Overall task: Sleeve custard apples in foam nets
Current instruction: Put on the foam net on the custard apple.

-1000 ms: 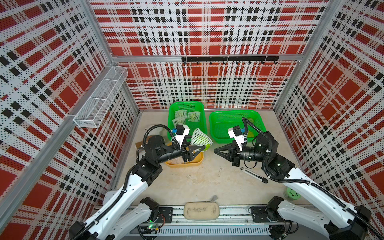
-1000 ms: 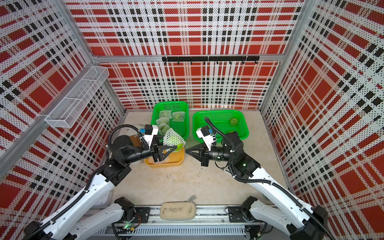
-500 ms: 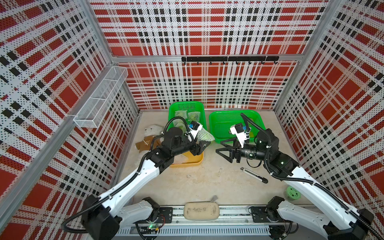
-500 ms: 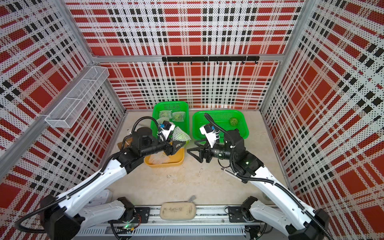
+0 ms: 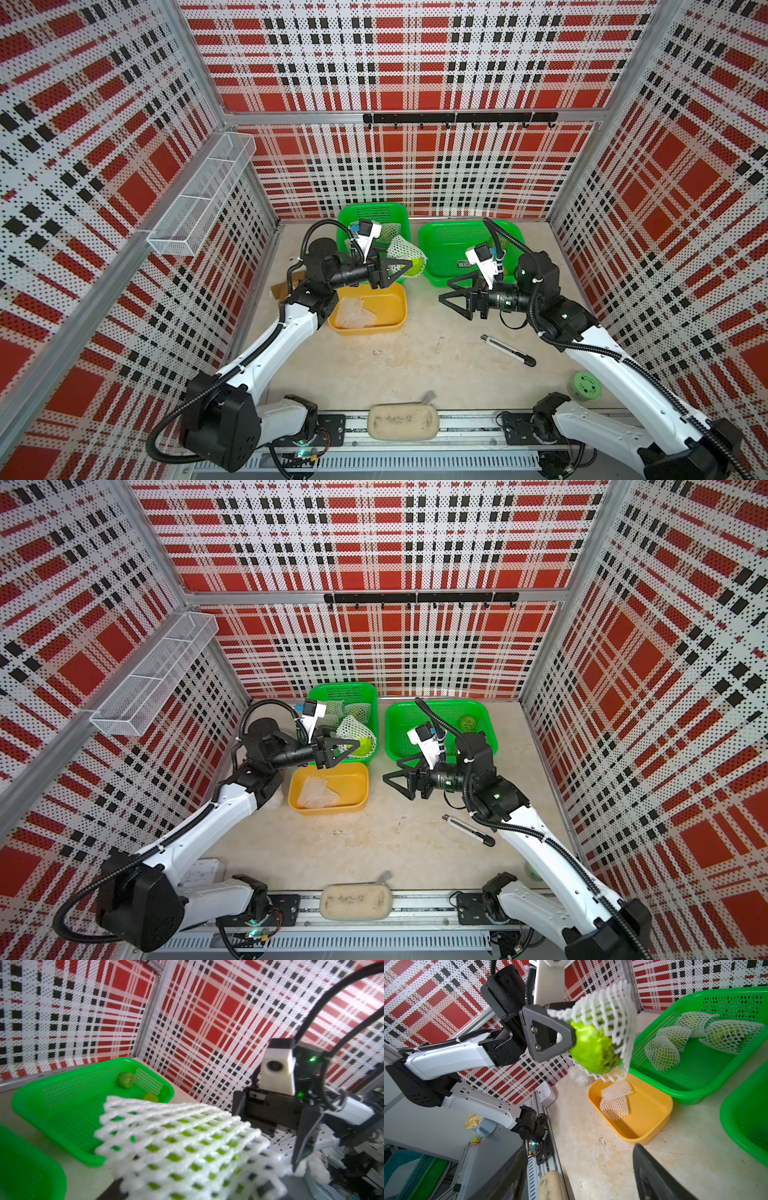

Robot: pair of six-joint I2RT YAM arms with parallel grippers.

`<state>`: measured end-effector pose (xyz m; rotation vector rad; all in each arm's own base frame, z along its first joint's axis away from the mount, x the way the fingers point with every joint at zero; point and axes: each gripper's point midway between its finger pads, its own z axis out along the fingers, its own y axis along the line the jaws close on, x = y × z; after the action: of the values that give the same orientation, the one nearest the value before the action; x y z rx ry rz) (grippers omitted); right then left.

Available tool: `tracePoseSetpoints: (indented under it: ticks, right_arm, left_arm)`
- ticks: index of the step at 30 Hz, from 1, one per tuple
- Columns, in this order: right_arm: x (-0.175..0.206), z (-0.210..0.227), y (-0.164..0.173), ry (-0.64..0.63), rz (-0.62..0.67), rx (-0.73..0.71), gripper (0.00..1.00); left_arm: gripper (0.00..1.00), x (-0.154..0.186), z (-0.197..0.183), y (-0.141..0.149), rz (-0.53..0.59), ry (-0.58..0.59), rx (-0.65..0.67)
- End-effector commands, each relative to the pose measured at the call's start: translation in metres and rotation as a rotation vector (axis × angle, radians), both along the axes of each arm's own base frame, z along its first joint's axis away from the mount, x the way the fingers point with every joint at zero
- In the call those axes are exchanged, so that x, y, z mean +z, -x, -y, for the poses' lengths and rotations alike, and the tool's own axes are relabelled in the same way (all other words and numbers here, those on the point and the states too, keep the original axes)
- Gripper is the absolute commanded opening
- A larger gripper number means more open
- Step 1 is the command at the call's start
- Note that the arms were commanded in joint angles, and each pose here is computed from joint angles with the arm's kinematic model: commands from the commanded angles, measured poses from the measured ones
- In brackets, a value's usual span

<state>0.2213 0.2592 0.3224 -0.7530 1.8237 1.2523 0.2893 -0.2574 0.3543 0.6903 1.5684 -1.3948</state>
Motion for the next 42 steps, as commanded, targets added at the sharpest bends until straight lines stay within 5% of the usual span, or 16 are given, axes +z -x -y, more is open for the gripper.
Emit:
tracePoseSetpoints:
  ticks: [1, 8, 16, 29, 42]
  right_arm:
    - [0.027, -0.003, 0.010, -0.110, 0.067, 0.054, 0.80]
    - [0.052, -0.011, 0.017, -0.260, 0.066, 0.121, 0.78]
    - [0.060, -0.024, 0.026, -0.279, 0.097, 0.159, 0.73]
    - [0.061, -0.029, 0.020, -0.247, 0.119, 0.107, 0.04]
    - [0.053, -0.016, 0.021, -0.218, 0.088, 0.032, 0.00]
  left_arm:
    - [0.27, 0.031, 0.003, 0.037, 0.020, 0.098, -0.194]
    - [0.28, 0.037, 0.007, 0.067, 0.042, 0.132, -0.325]
    - [0.28, 0.040, 0.012, 0.078, 0.046, 0.162, -0.388]
    - [0.27, 0.029, 0.012, 0.075, 0.008, 0.156, -0.394]
    - [0.26, -0.006, 0.017, 0.042, 0.019, -0.033, -0.155]
